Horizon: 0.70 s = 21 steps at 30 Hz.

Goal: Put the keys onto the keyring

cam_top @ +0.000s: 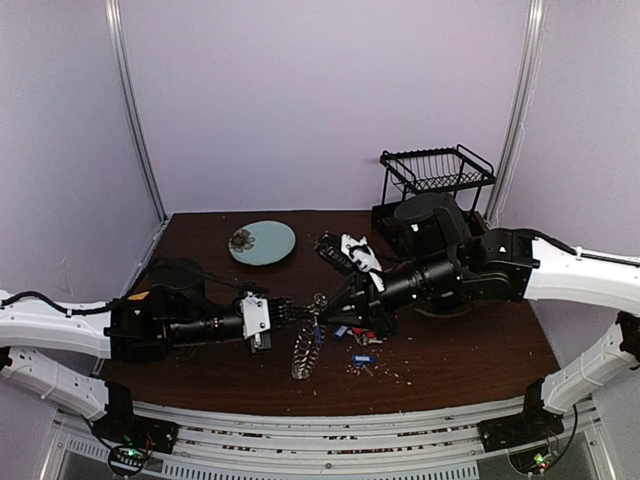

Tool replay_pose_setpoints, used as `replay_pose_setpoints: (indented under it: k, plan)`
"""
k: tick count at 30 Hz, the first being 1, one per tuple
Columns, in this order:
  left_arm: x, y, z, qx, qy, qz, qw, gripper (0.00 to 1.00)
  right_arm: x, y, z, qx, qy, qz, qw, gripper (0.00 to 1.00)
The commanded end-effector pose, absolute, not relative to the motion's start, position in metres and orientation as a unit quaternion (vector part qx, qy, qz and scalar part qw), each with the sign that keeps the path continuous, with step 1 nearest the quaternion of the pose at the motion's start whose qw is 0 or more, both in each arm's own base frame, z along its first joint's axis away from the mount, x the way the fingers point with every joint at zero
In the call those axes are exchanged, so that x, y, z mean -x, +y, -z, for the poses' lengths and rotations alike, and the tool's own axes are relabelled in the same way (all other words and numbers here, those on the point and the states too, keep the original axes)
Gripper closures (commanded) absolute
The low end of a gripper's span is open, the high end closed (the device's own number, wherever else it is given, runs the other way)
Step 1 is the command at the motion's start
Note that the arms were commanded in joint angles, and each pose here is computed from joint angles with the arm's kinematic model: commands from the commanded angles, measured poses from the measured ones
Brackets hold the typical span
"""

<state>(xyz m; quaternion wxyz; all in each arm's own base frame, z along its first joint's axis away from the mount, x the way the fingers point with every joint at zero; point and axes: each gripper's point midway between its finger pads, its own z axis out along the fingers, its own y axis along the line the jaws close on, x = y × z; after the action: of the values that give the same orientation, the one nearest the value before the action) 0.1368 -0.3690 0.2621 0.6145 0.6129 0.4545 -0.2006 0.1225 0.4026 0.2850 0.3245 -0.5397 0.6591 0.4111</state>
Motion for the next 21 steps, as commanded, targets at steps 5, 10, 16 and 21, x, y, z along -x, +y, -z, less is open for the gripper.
replay_pose_setpoints:
  k: [5, 10, 16, 21]
  plan:
    - [-0.146, -0.369, -0.301, -0.573, 0.445, 0.200, 0.659, 1.00, -0.133, 0.365, -0.253, 0.509, 0.712, -0.393, 0.282, 1.00]
    - [-0.145, -0.367, -0.304, -0.571, 0.442, 0.201, 0.662, 1.00, -0.136, 0.338, -0.185, 0.445, 0.789, -0.364, 0.217, 1.00]
    - [-0.143, -0.367, -0.307, -0.572, 0.436, 0.206, 0.663, 1.00, -0.123, 0.321, -0.104, 0.405, 0.842, -0.334, 0.127, 1.00]
    - [-0.139, -0.367, -0.312, -0.570, 0.431, 0.216, 0.666, 1.00, -0.138, 0.316, -0.064, 0.379, 0.872, -0.295, 0.093, 1.00]
